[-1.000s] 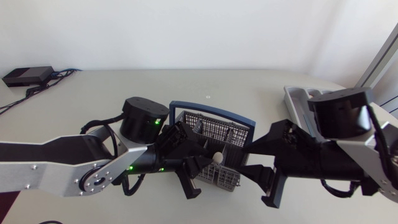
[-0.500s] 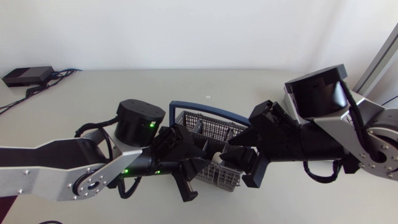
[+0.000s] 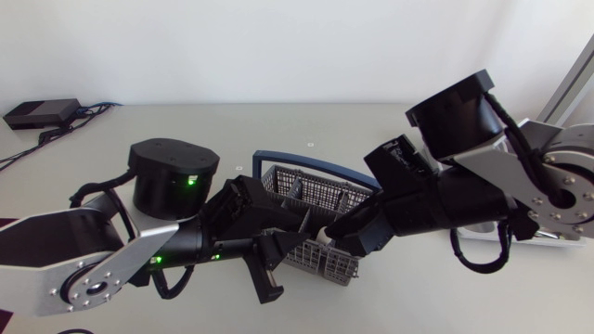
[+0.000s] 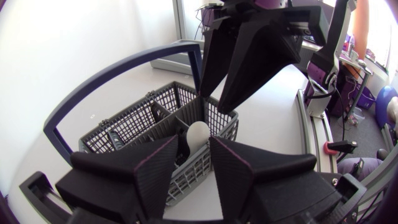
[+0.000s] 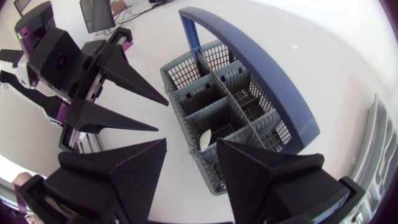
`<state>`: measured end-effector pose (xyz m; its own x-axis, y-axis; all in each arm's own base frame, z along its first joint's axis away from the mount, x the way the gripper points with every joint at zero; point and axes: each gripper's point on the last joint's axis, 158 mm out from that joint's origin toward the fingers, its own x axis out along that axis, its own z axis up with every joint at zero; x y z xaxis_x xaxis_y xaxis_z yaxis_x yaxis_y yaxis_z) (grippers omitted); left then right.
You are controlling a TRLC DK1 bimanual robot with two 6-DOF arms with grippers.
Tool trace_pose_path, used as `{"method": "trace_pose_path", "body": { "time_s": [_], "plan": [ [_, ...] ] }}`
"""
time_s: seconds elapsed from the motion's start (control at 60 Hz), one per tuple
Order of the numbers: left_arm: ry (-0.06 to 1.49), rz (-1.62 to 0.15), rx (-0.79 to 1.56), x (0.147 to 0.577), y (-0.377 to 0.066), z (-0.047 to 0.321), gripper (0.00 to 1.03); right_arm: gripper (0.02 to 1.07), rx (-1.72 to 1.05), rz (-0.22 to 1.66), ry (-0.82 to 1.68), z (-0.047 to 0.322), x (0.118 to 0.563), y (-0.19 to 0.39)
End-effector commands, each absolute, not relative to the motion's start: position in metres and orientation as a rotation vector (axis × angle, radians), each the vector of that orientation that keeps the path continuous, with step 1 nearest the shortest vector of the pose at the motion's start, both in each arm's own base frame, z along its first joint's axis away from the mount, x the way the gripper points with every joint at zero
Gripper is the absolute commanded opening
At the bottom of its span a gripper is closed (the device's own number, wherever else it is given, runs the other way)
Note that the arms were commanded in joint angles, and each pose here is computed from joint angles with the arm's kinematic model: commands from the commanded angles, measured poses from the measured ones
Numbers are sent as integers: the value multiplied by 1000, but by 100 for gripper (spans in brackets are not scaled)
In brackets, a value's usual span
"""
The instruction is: Sort the cutlery from the basket into the organizer compartments.
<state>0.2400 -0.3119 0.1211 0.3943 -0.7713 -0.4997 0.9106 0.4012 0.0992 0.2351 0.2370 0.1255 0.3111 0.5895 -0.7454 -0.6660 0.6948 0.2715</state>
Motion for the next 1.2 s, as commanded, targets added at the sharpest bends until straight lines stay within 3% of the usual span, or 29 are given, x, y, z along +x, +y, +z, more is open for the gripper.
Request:
{"method": "trace_pose_path", "body": {
  "time_s": [0.0,0.283,0.517,0.65,0.95,1.183],
  "plan": [
    [413,-1093,415,236,-302,115,40,61,-55,789,985,122,234,237],
    [404,-1074,435,237,-296,115,46,61,-67,797,1050,103,224,244],
    [403,-1064,447,237,-291,111,52,61,-60,694,1046,95,232,241],
    [396,-1064,462,237,-291,109,52,52,-43,682,1051,89,236,244],
    [395,-1053,473,239,-289,107,55,51,-32,653,1094,76,238,243],
    [392,-1051,473,240,-289,108,55,35,-34,647,1088,75,240,246]
  ]
}}
